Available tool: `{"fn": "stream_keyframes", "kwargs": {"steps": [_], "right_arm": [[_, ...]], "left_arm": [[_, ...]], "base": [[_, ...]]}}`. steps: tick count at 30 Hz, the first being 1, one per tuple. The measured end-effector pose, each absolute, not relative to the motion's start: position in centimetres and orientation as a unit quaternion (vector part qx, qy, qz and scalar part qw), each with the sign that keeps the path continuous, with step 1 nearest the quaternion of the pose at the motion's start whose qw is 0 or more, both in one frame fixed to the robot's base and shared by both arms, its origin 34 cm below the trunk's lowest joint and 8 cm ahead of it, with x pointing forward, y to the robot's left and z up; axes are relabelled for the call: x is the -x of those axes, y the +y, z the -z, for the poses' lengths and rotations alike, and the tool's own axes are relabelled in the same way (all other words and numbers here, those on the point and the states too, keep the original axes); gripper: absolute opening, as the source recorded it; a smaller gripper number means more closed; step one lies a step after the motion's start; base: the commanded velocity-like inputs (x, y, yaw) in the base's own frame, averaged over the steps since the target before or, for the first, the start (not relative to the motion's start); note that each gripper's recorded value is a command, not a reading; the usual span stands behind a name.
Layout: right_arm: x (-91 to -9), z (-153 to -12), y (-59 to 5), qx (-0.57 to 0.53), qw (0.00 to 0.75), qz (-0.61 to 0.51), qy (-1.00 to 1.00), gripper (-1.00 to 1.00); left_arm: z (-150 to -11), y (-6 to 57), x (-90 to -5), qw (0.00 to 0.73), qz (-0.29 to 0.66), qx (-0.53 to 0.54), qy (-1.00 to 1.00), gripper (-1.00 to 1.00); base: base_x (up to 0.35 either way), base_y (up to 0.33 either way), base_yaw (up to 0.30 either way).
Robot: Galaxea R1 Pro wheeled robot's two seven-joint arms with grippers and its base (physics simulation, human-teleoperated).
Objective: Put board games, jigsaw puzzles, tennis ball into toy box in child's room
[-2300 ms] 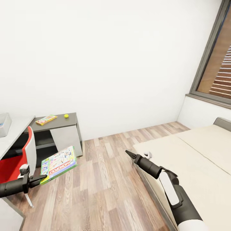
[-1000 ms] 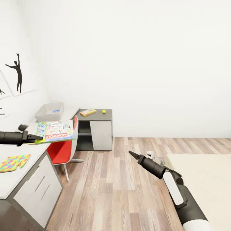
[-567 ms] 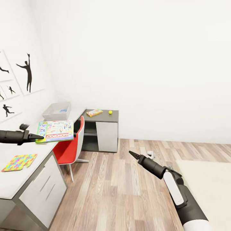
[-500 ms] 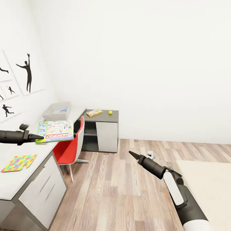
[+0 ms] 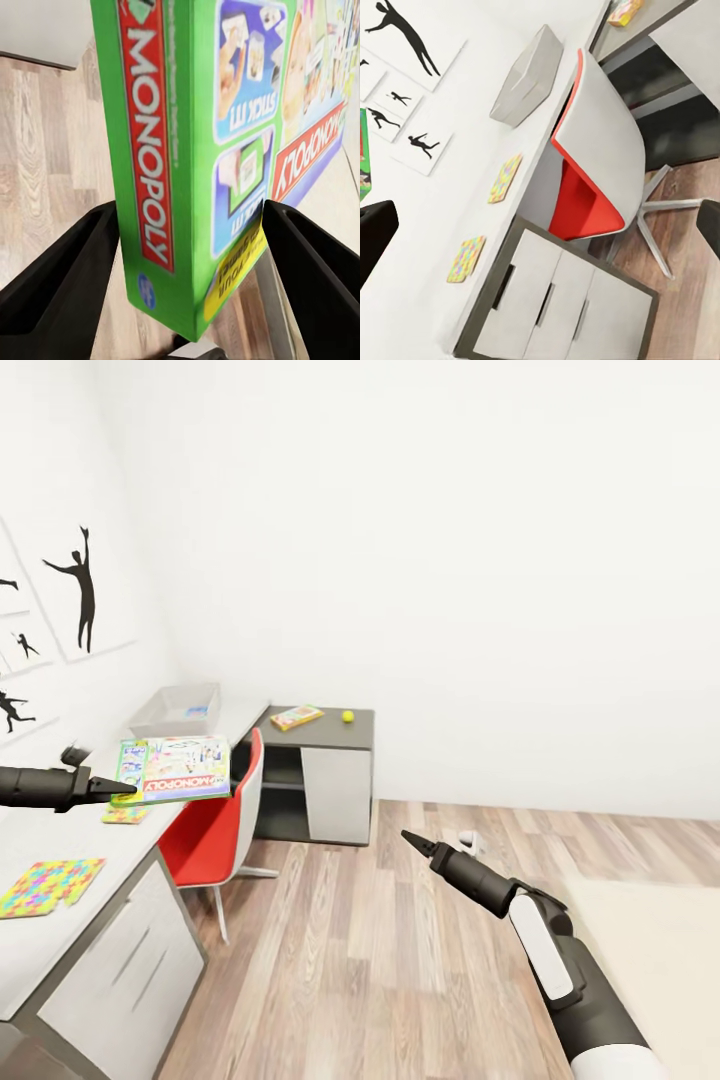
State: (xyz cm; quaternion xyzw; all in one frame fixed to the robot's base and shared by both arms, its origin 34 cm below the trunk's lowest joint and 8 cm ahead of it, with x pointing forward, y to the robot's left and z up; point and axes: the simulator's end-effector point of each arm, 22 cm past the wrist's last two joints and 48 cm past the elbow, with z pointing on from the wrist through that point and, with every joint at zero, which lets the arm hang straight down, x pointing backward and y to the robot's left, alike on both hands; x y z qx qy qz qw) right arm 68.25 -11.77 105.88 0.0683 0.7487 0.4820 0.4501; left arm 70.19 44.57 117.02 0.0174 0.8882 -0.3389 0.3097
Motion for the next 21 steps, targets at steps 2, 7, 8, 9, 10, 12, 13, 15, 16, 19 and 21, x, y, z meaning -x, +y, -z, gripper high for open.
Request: {"fn": "stream_keyframes", "kwargs": {"steps": [2, 7, 8, 9, 10, 12, 13, 15, 16, 19, 21], "right_arm": [[-68.3, -106.2, -11.7, -0.066, 0.453, -0.482, 0.747, 1.00], [-68.3, -107.1, -11.7, -0.061, 0.460, -0.483, 0.743, 1.00], [-68.3, -107.2, -11.7, -0.060, 0.460, -0.483, 0.742, 1.00], [-68.3, -107.3, -11.7, -0.060, 0.461, -0.483, 0.742, 1.00], [-68.3, -107.3, -11.8, -0.060, 0.461, -0.483, 0.742, 1.00], [-68.3, -107.3, -11.8, -0.060, 0.461, -0.483, 0.742, 1.00], [-68.3, -107.3, -11.8, -0.060, 0.462, -0.483, 0.742, 1.00], [-68.3, -107.3, -11.8, -0.060, 0.462, -0.483, 0.742, 1.00], [-68.3, -107.3, -11.8, -0.060, 0.462, -0.483, 0.742, 1.00], [-68.3, -107.4, -11.8, -0.060, 0.462, -0.483, 0.742, 1.00], [-68.3, -107.4, -11.8, -0.060, 0.462, -0.483, 0.742, 1.00]], "left_arm": [[-117.1, 44.6, -70.2, 0.310, 0.339, -0.018, 0.888, -1.00], [-117.3, 44.5, -70.1, 0.312, 0.339, -0.019, 0.888, -1.00], [-117.3, 44.5, -70.1, 0.311, 0.339, -0.019, 0.888, -1.00], [-117.3, 44.4, -70.2, 0.311, 0.339, -0.019, 0.888, -1.00], [-117.3, 44.4, -70.2, 0.312, 0.339, -0.019, 0.887, -1.00], [-117.4, 44.4, -70.2, 0.312, 0.340, -0.018, 0.887, -1.00], [-117.4, 44.5, -70.2, 0.313, 0.341, -0.018, 0.886, -1.00], [-117.3, 44.5, -70.1, 0.312, 0.339, -0.017, 0.887, -1.00], [-117.3, 44.5, -70.1, 0.311, 0.339, -0.017, 0.888, -1.00], [-117.3, 44.5, -70.1, 0.311, 0.339, -0.017, 0.888, -1.00], [-117.3, 44.5, -70.1, 0.311, 0.339, -0.017, 0.888, -1.00]], "base": [[0.328, -0.024, 0.198], [0.312, -0.101, 0.229], [0.161, -0.139, 0.133], [0.103, -0.089, 0.085], [0.083, -0.071, 0.068], [0.048, -0.041, 0.039], [0.027, -0.023, 0.022], [0.018, -0.015, 0.015], [0.011, -0.010, 0.009], [0.005, -0.005, 0.005], [0.002, -0.002, 0.030]]}}
